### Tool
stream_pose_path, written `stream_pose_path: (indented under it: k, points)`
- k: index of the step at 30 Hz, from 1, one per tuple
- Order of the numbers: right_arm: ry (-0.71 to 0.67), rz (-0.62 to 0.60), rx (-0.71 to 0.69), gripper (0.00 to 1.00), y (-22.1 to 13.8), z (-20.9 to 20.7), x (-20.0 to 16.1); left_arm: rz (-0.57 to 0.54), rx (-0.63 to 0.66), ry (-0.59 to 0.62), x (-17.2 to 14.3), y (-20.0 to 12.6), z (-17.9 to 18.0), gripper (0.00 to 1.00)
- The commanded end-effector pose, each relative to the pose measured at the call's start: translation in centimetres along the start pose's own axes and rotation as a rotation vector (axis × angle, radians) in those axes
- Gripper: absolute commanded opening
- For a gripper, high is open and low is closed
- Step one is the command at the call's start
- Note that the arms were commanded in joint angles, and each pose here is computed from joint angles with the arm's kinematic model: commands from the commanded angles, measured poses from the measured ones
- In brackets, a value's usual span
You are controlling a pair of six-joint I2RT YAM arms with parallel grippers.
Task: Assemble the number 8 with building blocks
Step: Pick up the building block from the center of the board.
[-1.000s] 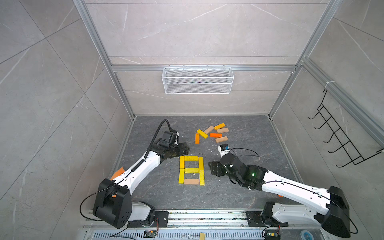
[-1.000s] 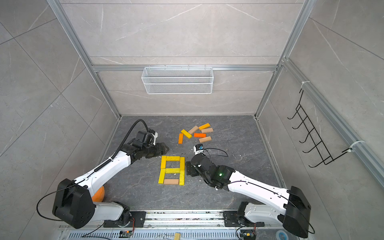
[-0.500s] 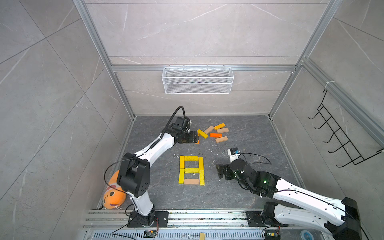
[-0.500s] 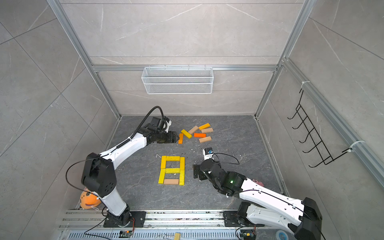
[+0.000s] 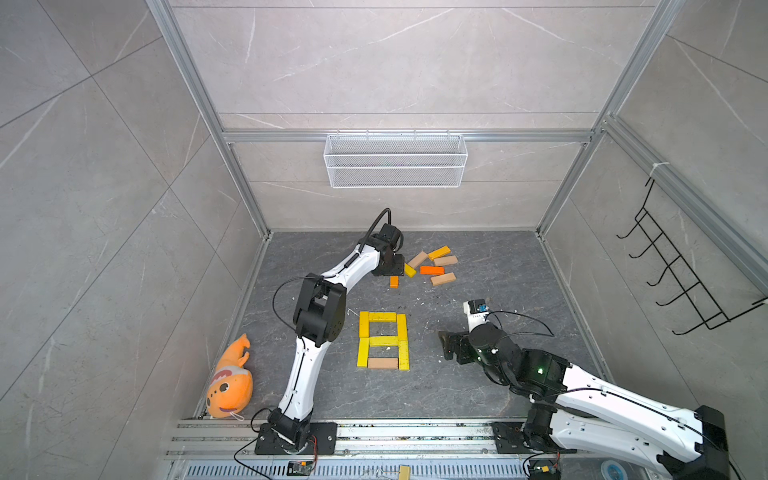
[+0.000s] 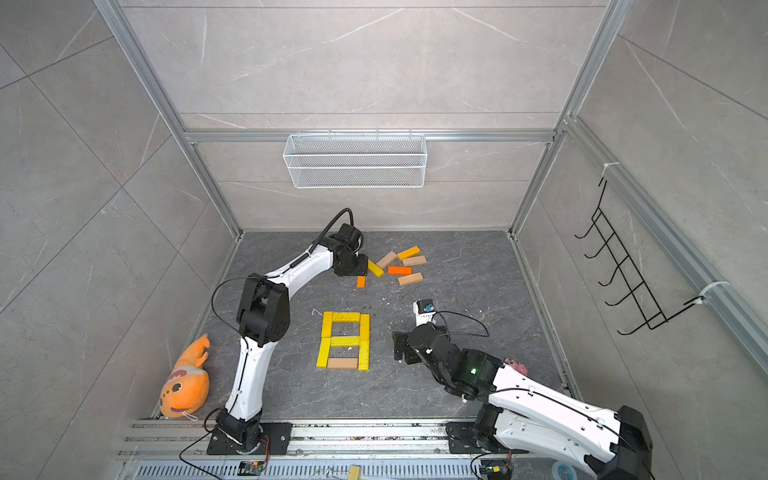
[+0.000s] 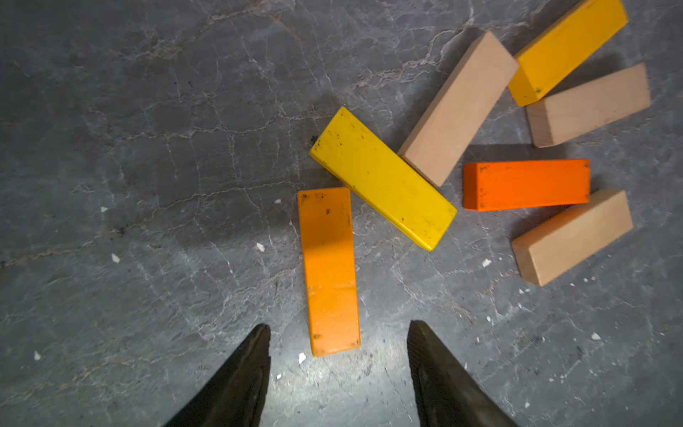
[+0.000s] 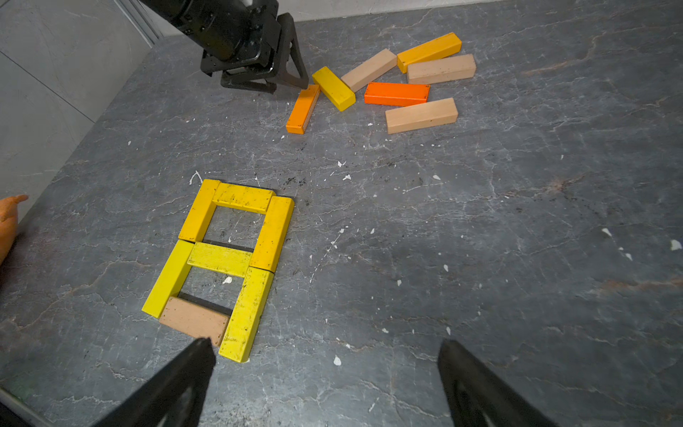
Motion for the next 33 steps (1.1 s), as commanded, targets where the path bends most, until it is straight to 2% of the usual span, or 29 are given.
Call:
stream_pose_path:
  k: [1,10,15,22,28,33]
  points:
    - [0.006,0.013,-0.032,0.97,0.0,-0.8,-0.8,0.026,0.044,0.000,0.3,1.1,0.3,0.62]
    - [0.016,0.010,-0.034,0.97,-0.2,-1.2,-1.2,0.047,0.108,0.023,0.3,3.8,0.8,0.59]
    - [0.008,0.018,-0.045,0.97,-0.2,-1.4,-1.4,0.070,0.115,0.029,-0.4,4.7,1.0,0.53]
    - [0.010,0.032,-0.050,0.96,0.2,-1.3,-1.7,0.066,0.119,0.066,-0.5,4.7,0.5,0.39]
    - [0.021,0.030,-0.067,0.96,-0.3,-1.8,-1.8,0.010,0.119,0.114,0.0,1.2,-1.7,0.31]
    - [0.007,0.039,-0.061,0.98,-1.3,-2.3,-2.0,-0.017,0.112,0.072,-0.7,-2.5,-3.4,0.29]
Point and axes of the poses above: each gripper's point midway between its finger pads, its own y axis out along the fingers, its own z axis along the line the jaws close on, x = y × z, the point moved 3 cm from there along -y, back along the fingers, and after that the axes turned 7 degrees about -y, right-handed, at the moved point
